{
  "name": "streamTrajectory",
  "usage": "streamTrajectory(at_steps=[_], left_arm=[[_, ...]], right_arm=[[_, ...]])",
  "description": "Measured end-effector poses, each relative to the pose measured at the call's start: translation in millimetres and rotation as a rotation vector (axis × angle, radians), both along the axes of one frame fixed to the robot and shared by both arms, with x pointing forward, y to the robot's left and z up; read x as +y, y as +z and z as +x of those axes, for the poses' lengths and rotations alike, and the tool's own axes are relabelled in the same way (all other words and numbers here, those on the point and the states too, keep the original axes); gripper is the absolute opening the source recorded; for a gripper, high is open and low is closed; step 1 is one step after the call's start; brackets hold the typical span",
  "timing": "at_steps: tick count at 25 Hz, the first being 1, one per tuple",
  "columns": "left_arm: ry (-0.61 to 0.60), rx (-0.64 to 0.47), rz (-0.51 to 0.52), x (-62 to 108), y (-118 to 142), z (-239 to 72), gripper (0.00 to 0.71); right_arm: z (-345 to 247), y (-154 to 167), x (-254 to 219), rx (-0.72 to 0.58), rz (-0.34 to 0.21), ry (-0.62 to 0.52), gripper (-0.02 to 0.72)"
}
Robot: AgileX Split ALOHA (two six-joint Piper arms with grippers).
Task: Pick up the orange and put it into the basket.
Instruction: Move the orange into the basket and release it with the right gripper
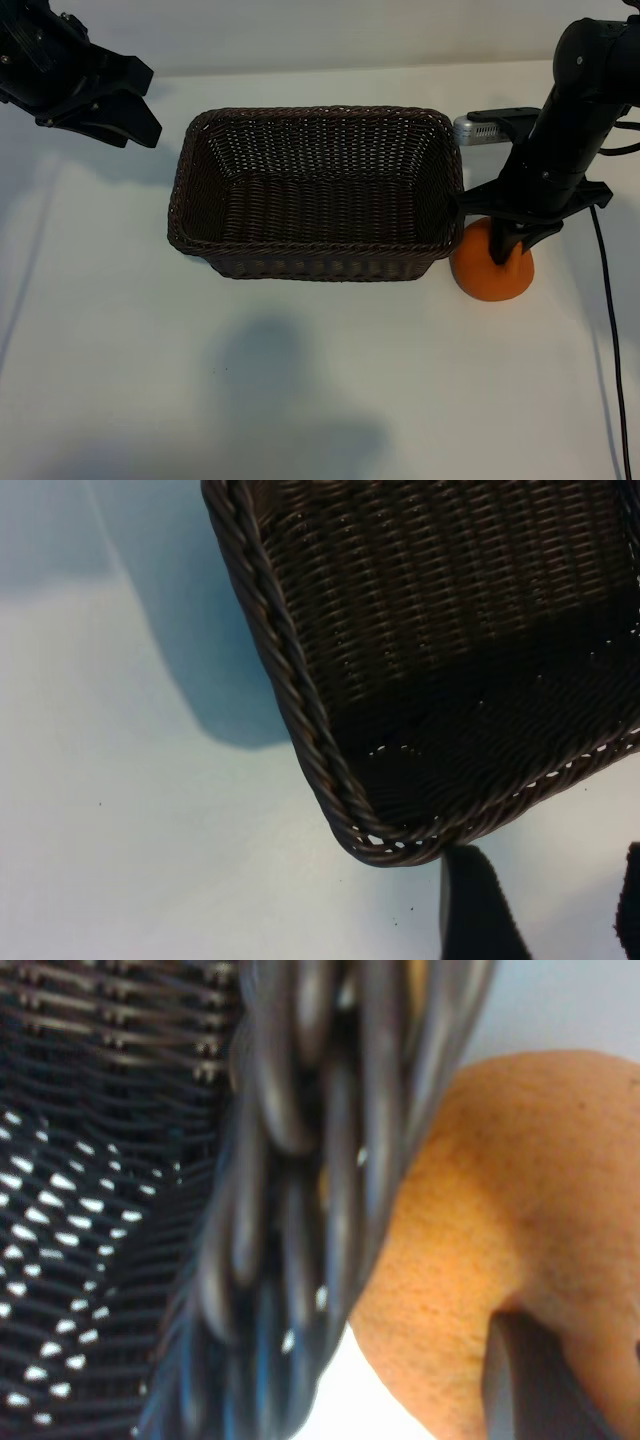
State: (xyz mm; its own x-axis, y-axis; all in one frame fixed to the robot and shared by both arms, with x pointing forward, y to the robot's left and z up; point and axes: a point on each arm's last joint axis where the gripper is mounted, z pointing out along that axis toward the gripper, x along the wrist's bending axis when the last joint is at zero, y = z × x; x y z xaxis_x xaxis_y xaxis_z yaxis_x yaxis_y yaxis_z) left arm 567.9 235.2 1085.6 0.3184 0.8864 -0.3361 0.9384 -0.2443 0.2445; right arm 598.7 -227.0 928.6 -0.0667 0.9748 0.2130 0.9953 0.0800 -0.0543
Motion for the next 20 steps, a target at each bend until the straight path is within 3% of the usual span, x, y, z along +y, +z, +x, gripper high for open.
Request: streamTrajectory(at_steps=[10, 20], left_arm=[[0.0, 0.0, 0.0, 0.0, 0.0, 0.0, 0.398], [0.0, 0.0, 0.0, 0.0, 0.0, 0.0, 0.398]], right_arm=[[-5.4, 15.1, -3.7, -0.011, -0.03, 0.053, 0.091], [-20.2, 90.9, -7.9, -0.152, -0.036, 0.08, 0.087]])
